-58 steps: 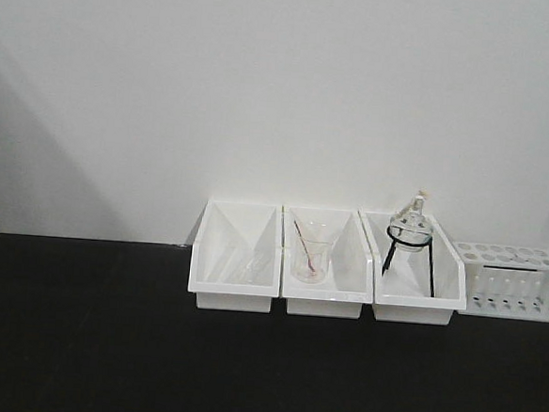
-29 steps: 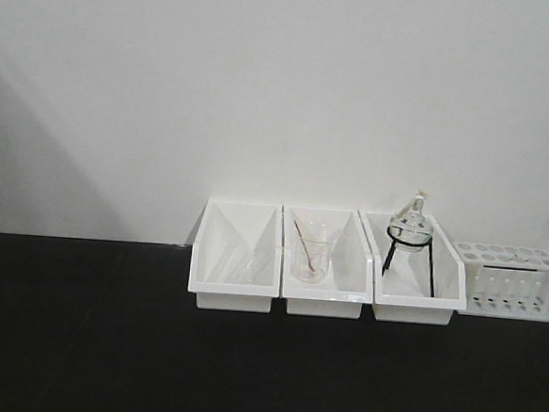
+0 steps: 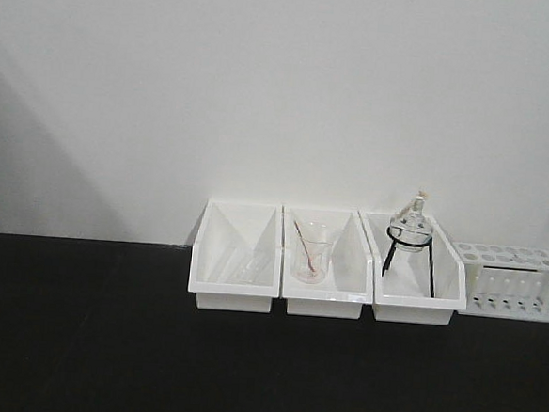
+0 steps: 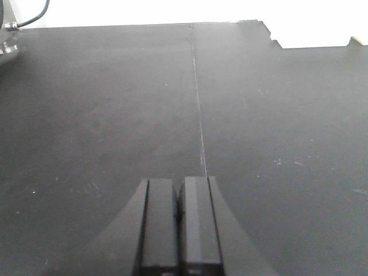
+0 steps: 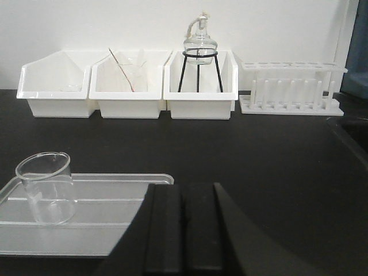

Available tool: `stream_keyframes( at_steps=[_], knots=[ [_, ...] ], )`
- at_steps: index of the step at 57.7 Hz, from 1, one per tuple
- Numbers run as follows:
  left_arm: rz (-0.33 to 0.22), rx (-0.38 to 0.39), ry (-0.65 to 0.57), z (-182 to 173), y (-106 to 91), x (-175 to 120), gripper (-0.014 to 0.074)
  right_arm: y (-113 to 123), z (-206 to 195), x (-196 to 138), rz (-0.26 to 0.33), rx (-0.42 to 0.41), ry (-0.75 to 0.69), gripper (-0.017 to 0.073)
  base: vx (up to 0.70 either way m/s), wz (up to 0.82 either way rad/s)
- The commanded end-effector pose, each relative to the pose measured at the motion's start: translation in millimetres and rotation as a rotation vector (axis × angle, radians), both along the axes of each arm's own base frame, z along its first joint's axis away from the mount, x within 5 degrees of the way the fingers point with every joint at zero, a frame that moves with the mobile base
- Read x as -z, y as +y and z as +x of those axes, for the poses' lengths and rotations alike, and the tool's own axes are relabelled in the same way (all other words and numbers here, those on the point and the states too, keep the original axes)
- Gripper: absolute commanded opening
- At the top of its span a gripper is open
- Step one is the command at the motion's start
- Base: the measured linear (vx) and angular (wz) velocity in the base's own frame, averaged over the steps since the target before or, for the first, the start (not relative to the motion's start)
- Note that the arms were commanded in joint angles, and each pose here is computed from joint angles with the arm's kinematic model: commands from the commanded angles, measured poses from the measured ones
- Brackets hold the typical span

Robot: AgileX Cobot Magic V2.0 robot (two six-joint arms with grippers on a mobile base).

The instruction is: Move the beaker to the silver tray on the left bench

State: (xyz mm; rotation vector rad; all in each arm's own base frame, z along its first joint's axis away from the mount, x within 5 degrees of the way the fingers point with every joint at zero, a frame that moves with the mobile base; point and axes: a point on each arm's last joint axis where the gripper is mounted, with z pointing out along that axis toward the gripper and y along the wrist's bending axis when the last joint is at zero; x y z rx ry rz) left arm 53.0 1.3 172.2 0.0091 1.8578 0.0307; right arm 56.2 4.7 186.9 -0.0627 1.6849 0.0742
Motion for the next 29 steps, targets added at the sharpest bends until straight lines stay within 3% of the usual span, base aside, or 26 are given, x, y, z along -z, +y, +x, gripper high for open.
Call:
stream_keyframes(
  at_steps=[1, 29],
  knots=[
    [-0.004, 0.008, -0.066, 1.5, -0.6, 1.6, 0.0001, -0.2, -0.3, -4.9, -0.012, 0.002, -0.093, -0.0006, 0.00, 0.00],
    [-0.004, 0.008, -0.066, 1.5, -0.6, 1.6, 0.0001, -0.2, -0.3, -4.9, -0.012, 0.002, -0.093, -0.0006, 0.00, 0.00]
  ],
)
